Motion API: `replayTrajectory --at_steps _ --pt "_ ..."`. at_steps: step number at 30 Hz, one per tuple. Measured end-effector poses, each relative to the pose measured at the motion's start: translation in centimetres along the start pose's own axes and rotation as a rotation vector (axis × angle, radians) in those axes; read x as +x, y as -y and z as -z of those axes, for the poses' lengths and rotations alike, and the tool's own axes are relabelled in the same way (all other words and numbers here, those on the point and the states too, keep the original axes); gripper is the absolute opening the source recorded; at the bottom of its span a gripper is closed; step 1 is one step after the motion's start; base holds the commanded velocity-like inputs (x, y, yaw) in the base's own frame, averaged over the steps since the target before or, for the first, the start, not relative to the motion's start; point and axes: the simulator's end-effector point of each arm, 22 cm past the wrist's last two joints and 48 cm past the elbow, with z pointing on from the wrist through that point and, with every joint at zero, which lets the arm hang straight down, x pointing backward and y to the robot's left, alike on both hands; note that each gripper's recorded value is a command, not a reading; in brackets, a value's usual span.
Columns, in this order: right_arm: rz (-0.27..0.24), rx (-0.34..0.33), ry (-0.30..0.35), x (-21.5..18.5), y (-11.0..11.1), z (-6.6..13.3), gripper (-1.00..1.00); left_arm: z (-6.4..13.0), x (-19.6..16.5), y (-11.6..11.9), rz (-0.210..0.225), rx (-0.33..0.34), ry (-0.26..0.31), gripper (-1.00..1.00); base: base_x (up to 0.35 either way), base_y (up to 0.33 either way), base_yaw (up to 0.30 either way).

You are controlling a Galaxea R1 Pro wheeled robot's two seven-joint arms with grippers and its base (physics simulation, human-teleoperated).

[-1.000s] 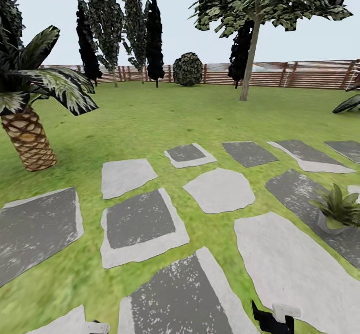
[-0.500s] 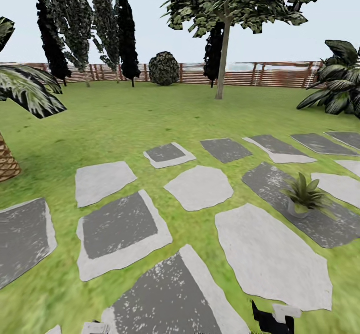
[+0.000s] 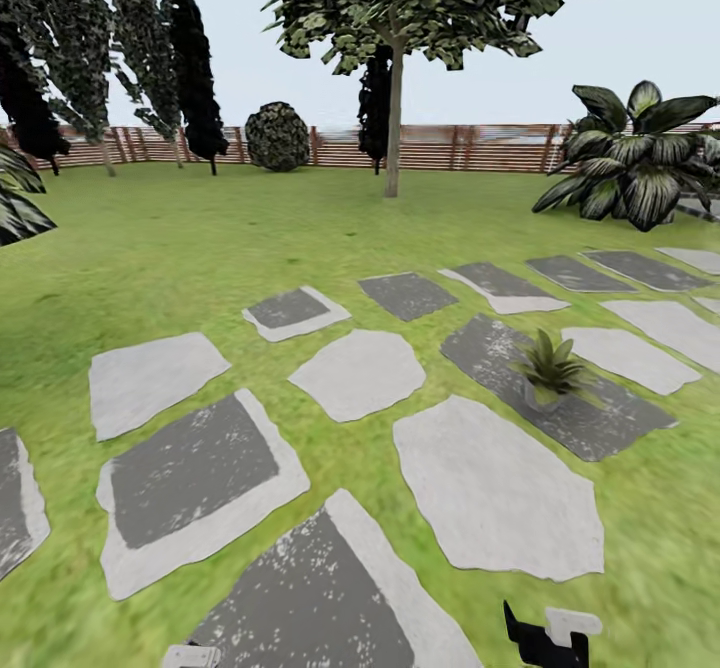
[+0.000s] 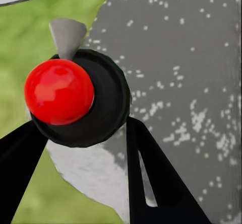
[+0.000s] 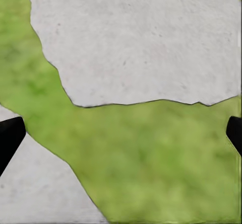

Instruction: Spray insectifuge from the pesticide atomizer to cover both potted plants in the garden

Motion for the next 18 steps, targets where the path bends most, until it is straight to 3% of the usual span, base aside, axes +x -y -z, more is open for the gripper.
replayTrajectory --at_steps 18 --pt "0.000 0.000 0.000 0.01 -0.01 0.00 1.00 0.00 0.00 0.00 0.000 0.000 0.000 -1.00 0.000 0.000 -0.300"
